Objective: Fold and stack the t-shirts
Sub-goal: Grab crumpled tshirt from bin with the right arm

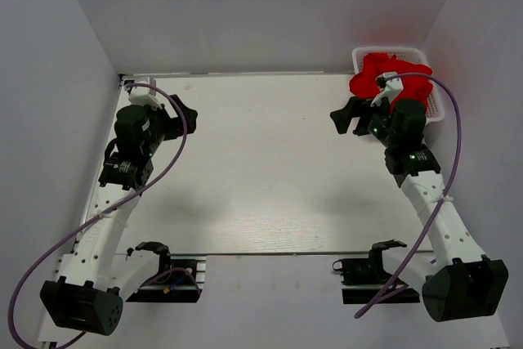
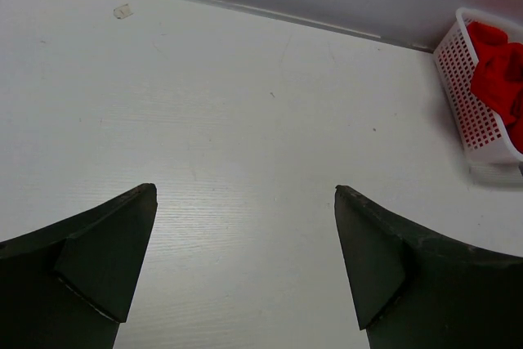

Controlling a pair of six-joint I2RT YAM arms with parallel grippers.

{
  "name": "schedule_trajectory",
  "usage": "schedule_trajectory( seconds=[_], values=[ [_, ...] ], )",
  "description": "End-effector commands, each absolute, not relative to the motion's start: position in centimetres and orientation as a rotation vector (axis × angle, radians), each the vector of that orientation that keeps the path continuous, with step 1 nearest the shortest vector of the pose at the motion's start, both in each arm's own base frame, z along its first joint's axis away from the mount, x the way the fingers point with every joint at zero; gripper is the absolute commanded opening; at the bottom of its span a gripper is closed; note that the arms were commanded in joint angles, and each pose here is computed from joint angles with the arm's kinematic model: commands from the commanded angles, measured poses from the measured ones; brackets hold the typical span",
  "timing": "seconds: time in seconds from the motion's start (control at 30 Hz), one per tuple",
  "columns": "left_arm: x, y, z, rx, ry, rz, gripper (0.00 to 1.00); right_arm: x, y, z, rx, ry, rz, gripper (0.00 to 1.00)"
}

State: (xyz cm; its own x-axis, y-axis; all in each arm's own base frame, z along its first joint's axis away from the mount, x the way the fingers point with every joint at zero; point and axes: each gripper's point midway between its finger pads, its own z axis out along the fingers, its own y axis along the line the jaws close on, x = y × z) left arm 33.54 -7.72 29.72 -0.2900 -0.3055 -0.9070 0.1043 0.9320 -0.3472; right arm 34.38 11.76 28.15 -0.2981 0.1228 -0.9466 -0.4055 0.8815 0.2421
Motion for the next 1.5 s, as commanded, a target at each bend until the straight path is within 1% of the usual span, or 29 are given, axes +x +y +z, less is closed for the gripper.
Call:
schedule_trajectory(
  seconds=[0.0,0.1,0.13,0.2,0.23,0.27,0.3,0.33,0.37,0.43,0.5,0.53,0.57,0.63,0.67,0.7,0.73,0.77,0.8,0.93,0.97,1.03,1.1,1.13,1.17,1.2,1.23,1.33,1.47],
  values=[
    [33.5,-7.4,30.9,-0.180,1.794,-0.406,1.00,36.1,9.9,26.6,-0.035,1.830,0.465,0.90],
    [33.9,-7.1,29.8,-0.199,1.824,-0.380,1.00,38.4,8.4,24.4,0.049,1.913,0.361,0.90],
    [33.9,-7.1,30.4,-0.198,1.812,-0.383,1.00,39.4,8.0,26.6,0.021,1.880,0.322,0.90],
    [34.4,-7.2,29.8,-0.192,1.840,-0.371,1.00,41.1,7.3,24.7,0.003,1.955,0.246,0.90],
    [34.4,-7.1,29.8,-0.184,1.841,-0.365,1.00,42.2,6.0,27.1,0.054,1.930,0.174,0.90],
    [34.8,-7.2,29.7,-0.184,1.847,-0.364,1.00,43.7,5.2,24.7,0.091,1.996,0.128,0.90],
    [35.0,-7.2,29.6,-0.184,1.847,-0.364,1.00,44.4,4.6,24.4,0.120,2.011,0.095,0.90],
    [35.5,-7.3,29.4,-0.175,1.858,-0.354,1.00,44.9,2.1,25.1,0.223,2.008,-0.025,0.90],
    [35.7,-7.3,29.6,-0.166,1.856,-0.348,1.00,46.3,1.0,25.1,0.253,2.018,-0.061,0.90],
    [36.5,-7.2,29.1,-0.164,1.883,-0.326,1.00,47.7,-1.6,24.6,0.297,2.042,-0.148,0.90],
    [37.1,-7.1,29.1,-0.162,1.894,-0.309,1.00,50.4,-2.6,24.2,0.301,2.046,-0.194,0.90],
    [37.3,-6.9,28.7,-0.159,1.911,-0.290,1.00,51.4,-3.7,22.7,0.317,2.077,-0.228,0.90],
    [37.9,-7.0,28.0,-0.160,1.934,-0.286,1.00,53.1,-4.0,25.8,0.327,2.008,-0.209,0.89],
    [38.5,-7.1,28.0,-0.152,1.945,-0.277,1.00,54.9,-6.5,21.9,0.368,2.089,-0.249,0.88],
    [38.7,-7.3,27.5,-0.147,1.959,-0.284,1.00,55.8,-6.8,23.3,0.367,2.075,-0.228,0.85],
    [39.1,-7.5,27.3,-0.130,1.970,-0.288,1.00,57.6,-7.6,21.8,0.359,2.095,-0.243,0.85],
    [39.3,-7.5,27.4,-0.120,1.970,-0.281,1.00,58.2,-7.8,21.4,0.353,2.100,-0.246,0.84],
    [39.3,-7.5,27.4,-0.120,1.970,-0.281,1.00,59.3,-8.1,22.8,0.338,2.063,-0.242,0.84],
    [39.5,-7.5,26.9,-0.120,1.982,-0.279,1.00,60.4,-8.3,22.6,0.326,2.055,-0.248,0.84],
    [40.0,-7.5,26.4,-0.126,1.989,-0.269,1.00,62.4,-9.6,20.6,0.345,2.045,-0.267,0.82],
    [40.3,-7.5,26.2,-0.127,1.990,-0.268,1.00,62.4,-10.3,19.9,0.360,2.050,-0.276,0.79],
    [40.6,-7.6,26.0,-0.127,1.995,-0.268,1.00,62.8,-10.8,19.5,0.364,2.041,-0.269,0.66],
    [41.2,-7.5,26.1,-0.133,1.997,-0.258,1.00,63.2,-10.4,18.8,0.356,2.047,-0.244,0.49],
    [41.4,-7.5,25.4,-0.134,2.012,-0.255,1.00,63.1,-10.8,18.6,0.362,2.047,-0.244,0.30],
    [41.5,-7.5,25.9,-0.133,2.001,-0.257,1.00,63.2,-10.7,18.6,0.365,2.045,-0.238,0.19],
    [41.8,-7.6,25.8,-0.133,2.006,-0.256,1.00,63.3,-10.9,18.8,0.369,2.035,-0.240,0.05],
    [42.0,-7.8,25.4,-0.128,2.018,-0.263,1.00,63.3,-11.0,19.4,0.376,2.020,-0.242,0.00],
    [42.3,-8.0,25.9,-0.122,2.010,-0.274,1.00,63.2,-10.9,21.2,0.368,1.987,-0.228,0.00],
    [42.1,-7.9,26.3,-0.101,1.998,-0.264,1.00,62.9,-10.4,26.2,0.339,1.878,-0.199,0.00]
  ],
)
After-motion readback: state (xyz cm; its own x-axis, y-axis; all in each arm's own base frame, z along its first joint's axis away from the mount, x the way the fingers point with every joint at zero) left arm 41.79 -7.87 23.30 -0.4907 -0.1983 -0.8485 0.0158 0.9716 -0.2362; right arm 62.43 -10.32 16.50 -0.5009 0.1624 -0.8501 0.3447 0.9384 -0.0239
